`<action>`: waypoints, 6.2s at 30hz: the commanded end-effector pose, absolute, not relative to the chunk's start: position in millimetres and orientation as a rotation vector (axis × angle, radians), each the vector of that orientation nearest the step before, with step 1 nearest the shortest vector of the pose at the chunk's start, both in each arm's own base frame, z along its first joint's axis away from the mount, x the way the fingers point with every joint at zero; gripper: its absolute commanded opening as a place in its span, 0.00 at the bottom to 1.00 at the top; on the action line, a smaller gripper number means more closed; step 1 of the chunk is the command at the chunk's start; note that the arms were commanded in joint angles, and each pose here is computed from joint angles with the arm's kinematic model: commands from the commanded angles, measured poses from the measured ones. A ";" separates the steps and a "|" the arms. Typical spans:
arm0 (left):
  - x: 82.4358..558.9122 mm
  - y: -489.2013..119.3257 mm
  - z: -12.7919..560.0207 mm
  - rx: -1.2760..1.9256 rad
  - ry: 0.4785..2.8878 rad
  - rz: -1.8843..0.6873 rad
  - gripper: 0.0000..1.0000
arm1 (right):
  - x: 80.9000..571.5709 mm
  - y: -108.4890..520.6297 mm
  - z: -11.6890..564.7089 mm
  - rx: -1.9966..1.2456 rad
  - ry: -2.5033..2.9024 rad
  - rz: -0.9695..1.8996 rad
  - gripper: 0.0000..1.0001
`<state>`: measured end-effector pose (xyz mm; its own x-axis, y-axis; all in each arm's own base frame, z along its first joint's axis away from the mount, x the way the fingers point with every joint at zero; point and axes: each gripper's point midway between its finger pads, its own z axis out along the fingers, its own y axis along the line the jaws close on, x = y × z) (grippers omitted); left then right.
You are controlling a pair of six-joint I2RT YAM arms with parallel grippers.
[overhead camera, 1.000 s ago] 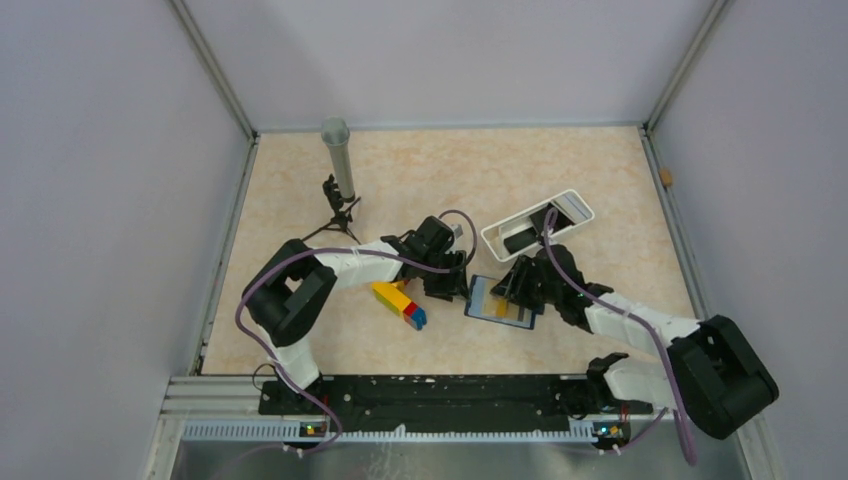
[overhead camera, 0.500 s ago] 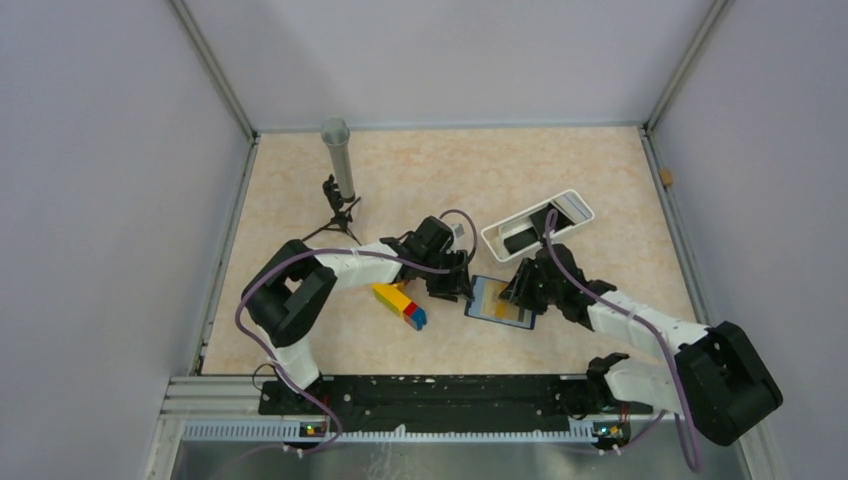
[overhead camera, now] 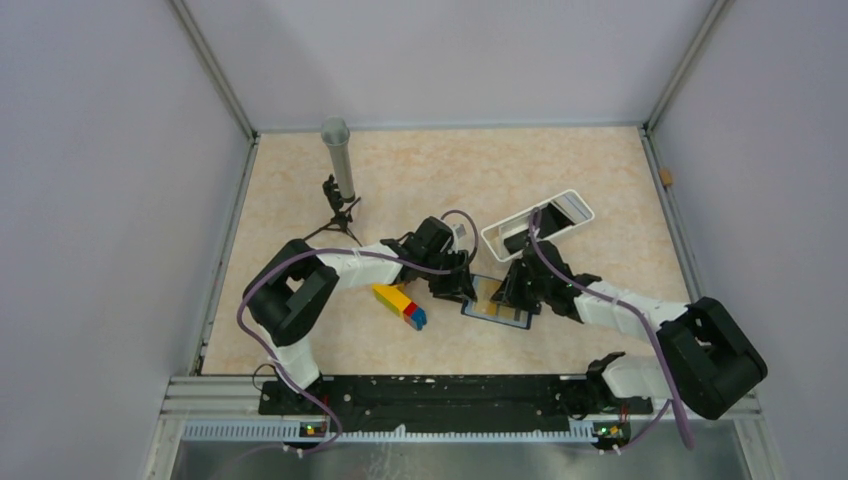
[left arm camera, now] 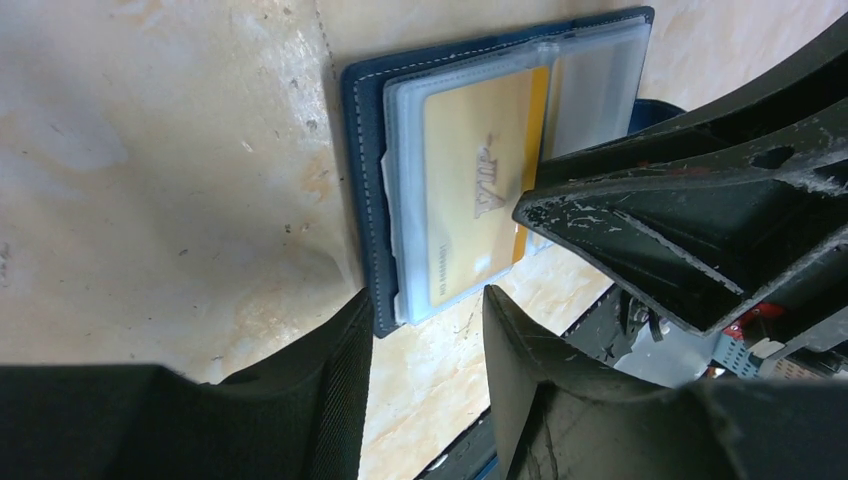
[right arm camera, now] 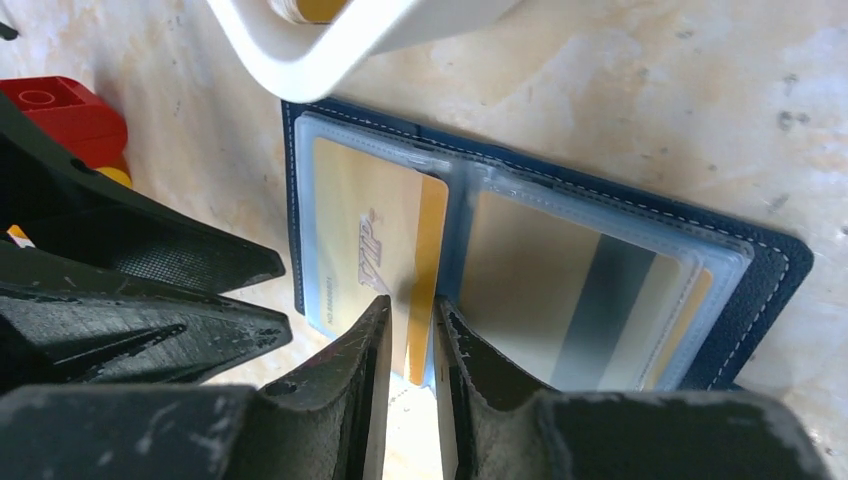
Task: Put the credit cards into the card holder
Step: Insert the credit card into the card holder, then pick up the credit card from the storage box.
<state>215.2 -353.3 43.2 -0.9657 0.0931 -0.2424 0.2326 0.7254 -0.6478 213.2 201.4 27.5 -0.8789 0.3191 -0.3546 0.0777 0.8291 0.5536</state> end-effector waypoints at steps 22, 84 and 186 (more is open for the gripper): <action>227.1 -328.5 60.7 0.208 2.686 -1.071 0.57 | 242.5 209.5 81.7 0.173 2.447 0.682 0.44; 286.2 -229.0 171.4 0.306 2.475 -0.765 0.99 | 352.7 223.8 122.7 -0.052 2.486 0.736 0.29; 289.1 -223.6 177.0 0.286 2.450 -0.750 0.99 | 341.7 239.6 118.7 -0.160 2.536 0.660 0.08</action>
<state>286.1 -225.9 162.8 -0.8539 0.0543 -0.5176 0.3285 0.8276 -0.4552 334.0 228.4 94.9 -0.8944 0.0006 -0.4473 -0.1973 0.8970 0.3956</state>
